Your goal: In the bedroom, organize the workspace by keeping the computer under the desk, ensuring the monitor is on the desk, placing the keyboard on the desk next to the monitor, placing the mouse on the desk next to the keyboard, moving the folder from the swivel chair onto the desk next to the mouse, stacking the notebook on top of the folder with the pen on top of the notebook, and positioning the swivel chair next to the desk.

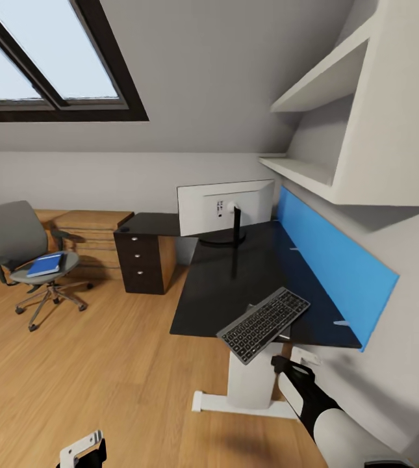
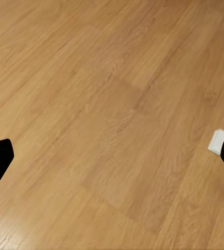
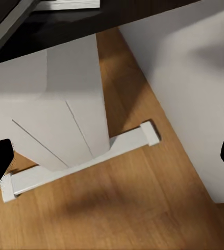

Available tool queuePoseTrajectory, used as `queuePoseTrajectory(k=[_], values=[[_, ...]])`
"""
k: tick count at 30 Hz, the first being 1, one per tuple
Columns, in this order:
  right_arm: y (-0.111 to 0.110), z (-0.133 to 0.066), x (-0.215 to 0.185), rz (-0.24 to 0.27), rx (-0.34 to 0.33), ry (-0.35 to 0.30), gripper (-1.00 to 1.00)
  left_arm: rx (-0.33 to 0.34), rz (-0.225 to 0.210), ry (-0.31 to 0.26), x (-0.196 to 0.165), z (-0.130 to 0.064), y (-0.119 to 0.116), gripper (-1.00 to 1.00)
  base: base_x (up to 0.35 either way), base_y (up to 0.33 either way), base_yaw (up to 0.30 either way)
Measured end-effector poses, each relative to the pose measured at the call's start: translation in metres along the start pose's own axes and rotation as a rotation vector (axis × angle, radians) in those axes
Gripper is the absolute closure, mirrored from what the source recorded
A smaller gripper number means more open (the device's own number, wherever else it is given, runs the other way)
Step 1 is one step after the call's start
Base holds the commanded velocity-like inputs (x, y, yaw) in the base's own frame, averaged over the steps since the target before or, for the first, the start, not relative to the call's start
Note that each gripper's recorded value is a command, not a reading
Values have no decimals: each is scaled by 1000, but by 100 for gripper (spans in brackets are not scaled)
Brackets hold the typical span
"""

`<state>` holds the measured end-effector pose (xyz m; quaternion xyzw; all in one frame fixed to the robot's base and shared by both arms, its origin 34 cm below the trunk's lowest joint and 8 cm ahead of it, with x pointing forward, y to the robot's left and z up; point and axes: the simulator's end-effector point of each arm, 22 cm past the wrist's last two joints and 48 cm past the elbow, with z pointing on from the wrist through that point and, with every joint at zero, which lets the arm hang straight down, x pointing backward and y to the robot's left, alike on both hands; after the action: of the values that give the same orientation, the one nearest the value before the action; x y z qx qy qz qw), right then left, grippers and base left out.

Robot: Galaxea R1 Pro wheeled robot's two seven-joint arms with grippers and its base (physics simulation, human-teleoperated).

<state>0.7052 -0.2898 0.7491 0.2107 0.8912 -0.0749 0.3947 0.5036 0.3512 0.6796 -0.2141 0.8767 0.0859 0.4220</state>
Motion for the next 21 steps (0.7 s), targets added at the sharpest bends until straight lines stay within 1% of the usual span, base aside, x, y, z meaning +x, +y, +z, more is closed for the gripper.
queuePoseTrajectory(k=[4, 8, 9, 14, 21], values=[[4, -1, 3, 6, -5, 8, -100, 0, 1, 2, 0, 0, 0, -100, 74, 23, 0], [6, -1, 10, -3, -8, 40, -100, 1, -2, -2, -2, 0, -1, -100, 19, 6, 0], [6, -2, 13, -9, -8, 54, -100, 3, -5, -10, -6, 0, -2, -100, 8, 3, 0], [6, -2, 20, -13, -9, 86, -100, 10, -15, -32, -18, 0, -6, -100, 4, 1, 0], [7, 4, 29, -11, -10, 97, -100, 14, -17, -38, -14, 6, -8, -100, 0, 0, 0]])
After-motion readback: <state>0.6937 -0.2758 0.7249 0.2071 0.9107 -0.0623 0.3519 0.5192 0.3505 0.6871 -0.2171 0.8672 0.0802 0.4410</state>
